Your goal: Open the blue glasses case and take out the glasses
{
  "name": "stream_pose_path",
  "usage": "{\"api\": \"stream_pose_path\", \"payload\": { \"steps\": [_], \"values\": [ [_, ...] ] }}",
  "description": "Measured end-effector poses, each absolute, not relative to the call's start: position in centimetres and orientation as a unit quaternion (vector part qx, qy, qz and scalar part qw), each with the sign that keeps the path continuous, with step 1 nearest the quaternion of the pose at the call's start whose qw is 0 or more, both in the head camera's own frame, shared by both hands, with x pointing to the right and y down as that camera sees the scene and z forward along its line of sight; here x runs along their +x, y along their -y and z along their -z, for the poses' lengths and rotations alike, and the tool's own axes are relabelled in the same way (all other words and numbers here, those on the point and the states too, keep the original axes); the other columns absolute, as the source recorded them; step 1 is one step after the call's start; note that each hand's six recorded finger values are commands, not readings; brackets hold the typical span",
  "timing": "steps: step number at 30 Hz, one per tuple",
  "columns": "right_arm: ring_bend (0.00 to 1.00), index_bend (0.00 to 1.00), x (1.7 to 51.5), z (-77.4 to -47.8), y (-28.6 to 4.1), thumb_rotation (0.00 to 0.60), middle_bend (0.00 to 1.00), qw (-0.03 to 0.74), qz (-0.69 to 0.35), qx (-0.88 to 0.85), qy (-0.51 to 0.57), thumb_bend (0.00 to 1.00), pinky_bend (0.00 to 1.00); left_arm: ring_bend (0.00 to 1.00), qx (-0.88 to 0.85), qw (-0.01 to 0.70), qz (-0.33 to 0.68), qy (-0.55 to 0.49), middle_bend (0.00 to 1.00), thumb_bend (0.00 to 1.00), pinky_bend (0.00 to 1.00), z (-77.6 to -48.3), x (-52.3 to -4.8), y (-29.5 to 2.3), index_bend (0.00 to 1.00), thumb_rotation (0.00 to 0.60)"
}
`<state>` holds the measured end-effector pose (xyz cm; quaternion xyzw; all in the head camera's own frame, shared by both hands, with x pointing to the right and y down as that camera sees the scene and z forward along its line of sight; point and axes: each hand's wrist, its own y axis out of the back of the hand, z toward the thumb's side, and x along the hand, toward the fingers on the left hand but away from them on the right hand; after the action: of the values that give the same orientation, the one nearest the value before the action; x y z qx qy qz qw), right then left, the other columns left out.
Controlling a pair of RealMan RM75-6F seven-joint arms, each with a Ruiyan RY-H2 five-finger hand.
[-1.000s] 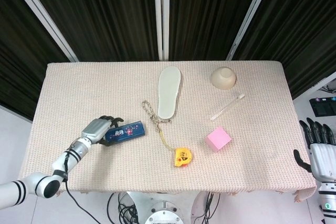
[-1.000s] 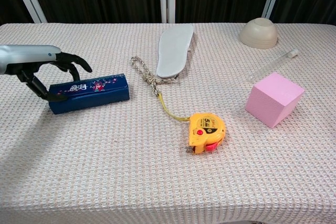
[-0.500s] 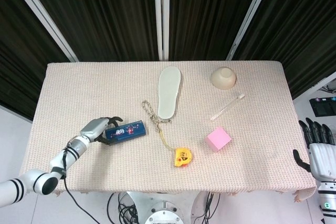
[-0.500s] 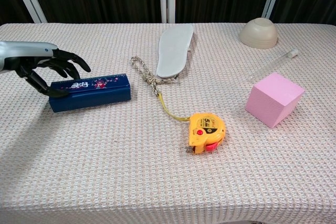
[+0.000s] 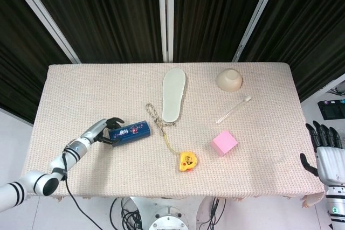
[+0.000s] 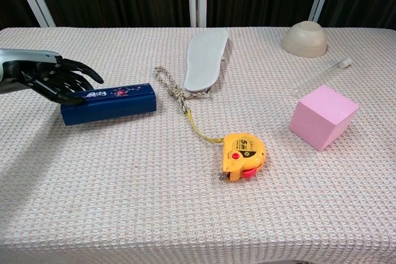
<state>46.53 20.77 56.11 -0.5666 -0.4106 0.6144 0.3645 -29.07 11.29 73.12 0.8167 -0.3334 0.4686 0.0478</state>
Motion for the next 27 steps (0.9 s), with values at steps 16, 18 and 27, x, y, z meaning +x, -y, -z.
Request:
{"api": "stream_pose_path", "payload": {
  "steps": [16, 18, 27],
  "values": [
    [0.0, 0.0, 46.6, -56.2, -20.7, 0.6, 0.0, 0.364, -0.616, -0.566, 0.41, 0.33, 0.0, 0.31, 0.803, 0.172, -0.416, 0.391, 0.63, 0.49, 0.26, -73.5, -29.4, -11.3, 0.28, 0.6],
    [0.0, 0.0, 46.6, -56.2, -20.7, 0.6, 0.0, 0.364, -0.616, -0.566, 0.41, 0.33, 0.0, 0.33, 0.798, 0.191, -0.409, 0.399, 0.64, 0.5, 0.27, -73.6, -29.5, -11.3, 0.29, 0.6],
    [0.0, 0.0, 46.6, -56.3, -20.7, 0.6, 0.0, 0.363, -0.616, -0.567, 0.409, 0.33, 0.0, 0.4, 0.772, 0.239, -0.39, 0.441, 0.71, 0.51, 0.31, -74.3, -30.2, -11.2, 0.33, 0.6]
  ]
}}
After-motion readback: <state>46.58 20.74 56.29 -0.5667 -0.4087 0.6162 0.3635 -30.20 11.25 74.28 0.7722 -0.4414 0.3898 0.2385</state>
